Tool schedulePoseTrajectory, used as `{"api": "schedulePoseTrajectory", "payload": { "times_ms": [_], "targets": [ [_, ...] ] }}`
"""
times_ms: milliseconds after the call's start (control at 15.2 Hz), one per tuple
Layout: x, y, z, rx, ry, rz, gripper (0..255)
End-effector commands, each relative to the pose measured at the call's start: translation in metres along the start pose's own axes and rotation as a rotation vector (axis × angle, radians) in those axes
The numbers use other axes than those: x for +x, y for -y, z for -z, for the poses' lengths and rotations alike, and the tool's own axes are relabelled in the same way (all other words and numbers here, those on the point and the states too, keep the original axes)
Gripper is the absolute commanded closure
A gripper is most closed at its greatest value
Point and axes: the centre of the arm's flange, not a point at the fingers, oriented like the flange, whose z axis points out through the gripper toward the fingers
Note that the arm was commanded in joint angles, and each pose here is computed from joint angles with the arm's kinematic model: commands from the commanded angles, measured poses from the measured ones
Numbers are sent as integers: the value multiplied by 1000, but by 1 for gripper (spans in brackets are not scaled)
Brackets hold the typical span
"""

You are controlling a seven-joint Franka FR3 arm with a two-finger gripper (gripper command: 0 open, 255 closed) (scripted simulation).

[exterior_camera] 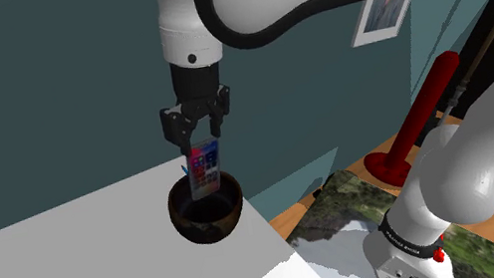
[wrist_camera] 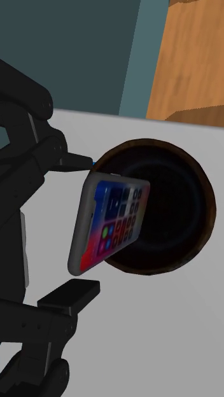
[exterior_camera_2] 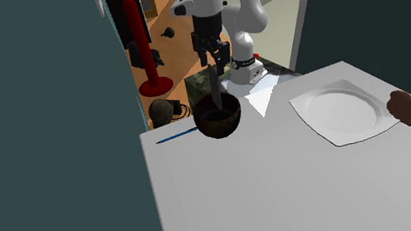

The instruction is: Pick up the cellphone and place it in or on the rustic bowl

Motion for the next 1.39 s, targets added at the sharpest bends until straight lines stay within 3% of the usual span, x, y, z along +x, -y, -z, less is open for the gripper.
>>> {"api": "schedulePoseTrajectory", "payload": {
  "times_ms": [0, 132, 198, 528, 792, 1320],
  "targets": [
    [0, 0, 0, 0, 0, 0, 255],
    [0, 0, 0, 0, 0, 0, 255],
    [0, 0, 0, 0, 0, 0, 0],
    [0, 0, 0, 0, 0, 0, 0],
    [0, 0, 50, 0, 0, 0, 0],
    [0, 0, 50, 0, 0, 0, 0]
  ]
}}
